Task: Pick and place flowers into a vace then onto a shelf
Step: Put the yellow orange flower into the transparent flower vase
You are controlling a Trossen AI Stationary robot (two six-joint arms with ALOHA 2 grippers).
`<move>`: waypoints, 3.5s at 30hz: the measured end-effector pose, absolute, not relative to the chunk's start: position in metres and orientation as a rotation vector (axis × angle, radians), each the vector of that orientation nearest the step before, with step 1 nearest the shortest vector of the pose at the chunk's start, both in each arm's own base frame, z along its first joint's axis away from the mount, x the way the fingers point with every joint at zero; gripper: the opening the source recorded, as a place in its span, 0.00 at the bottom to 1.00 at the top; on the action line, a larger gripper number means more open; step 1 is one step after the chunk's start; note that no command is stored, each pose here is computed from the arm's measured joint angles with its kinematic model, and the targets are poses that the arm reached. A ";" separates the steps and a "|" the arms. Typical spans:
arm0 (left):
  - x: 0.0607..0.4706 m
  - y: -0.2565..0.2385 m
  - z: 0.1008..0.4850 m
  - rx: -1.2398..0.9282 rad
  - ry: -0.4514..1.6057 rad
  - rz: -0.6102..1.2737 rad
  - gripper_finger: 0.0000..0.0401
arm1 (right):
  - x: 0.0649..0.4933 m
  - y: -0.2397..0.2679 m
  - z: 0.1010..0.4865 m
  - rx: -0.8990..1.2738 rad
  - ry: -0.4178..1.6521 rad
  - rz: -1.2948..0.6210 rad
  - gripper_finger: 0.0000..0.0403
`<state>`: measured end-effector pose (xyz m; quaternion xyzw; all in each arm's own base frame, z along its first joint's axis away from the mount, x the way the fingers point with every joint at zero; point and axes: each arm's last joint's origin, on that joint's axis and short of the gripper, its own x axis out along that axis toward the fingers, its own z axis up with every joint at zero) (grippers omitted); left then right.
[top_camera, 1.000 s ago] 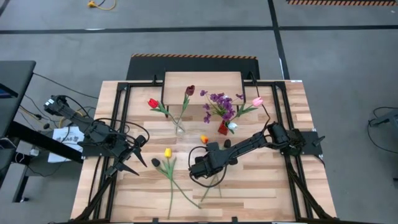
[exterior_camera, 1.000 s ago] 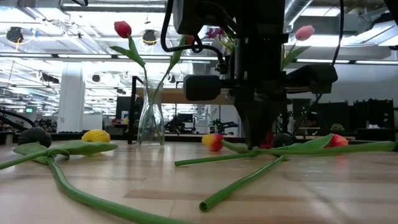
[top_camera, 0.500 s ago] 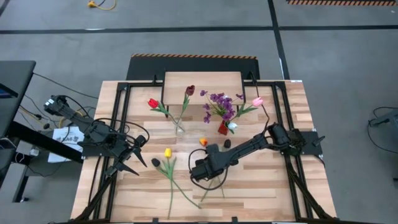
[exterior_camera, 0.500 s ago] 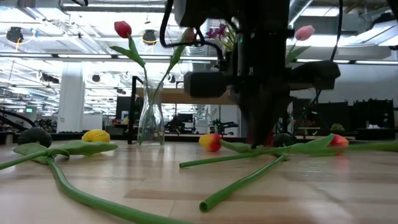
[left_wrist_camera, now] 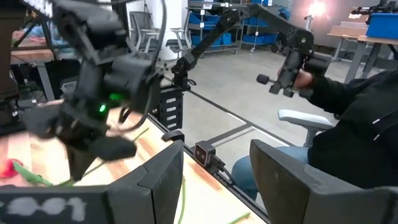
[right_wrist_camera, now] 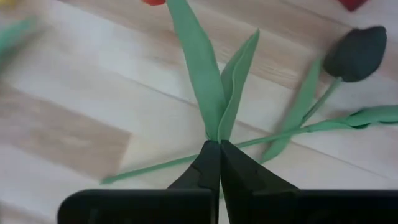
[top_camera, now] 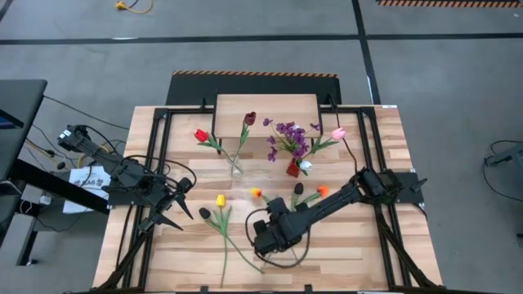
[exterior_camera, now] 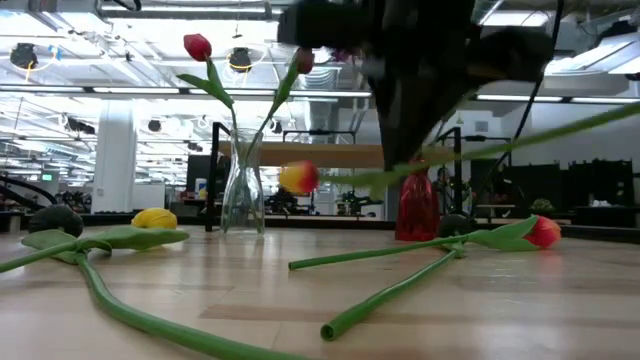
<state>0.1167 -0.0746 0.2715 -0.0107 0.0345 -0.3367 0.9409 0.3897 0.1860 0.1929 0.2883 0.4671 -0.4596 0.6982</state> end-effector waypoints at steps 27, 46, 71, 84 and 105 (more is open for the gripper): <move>0.099 -0.064 0.274 -0.028 0.057 -0.688 0.44 | 0.342 0.266 0.231 0.459 0.365 -0.924 0.00; 0.124 -0.075 0.269 0.000 0.075 -0.554 0.44 | 0.431 0.261 0.273 0.170 0.118 -0.698 0.00; 0.137 -0.079 0.284 0.088 -0.128 -0.445 0.44 | 0.468 0.232 0.299 0.093 0.088 -0.392 0.00; 0.138 -0.077 0.285 0.093 -0.140 -0.381 0.44 | 0.470 0.230 0.299 0.095 0.091 -0.374 0.00; 0.137 -0.077 0.286 0.084 -0.152 -0.392 0.04 | 0.470 0.229 0.295 0.075 0.122 -0.353 0.00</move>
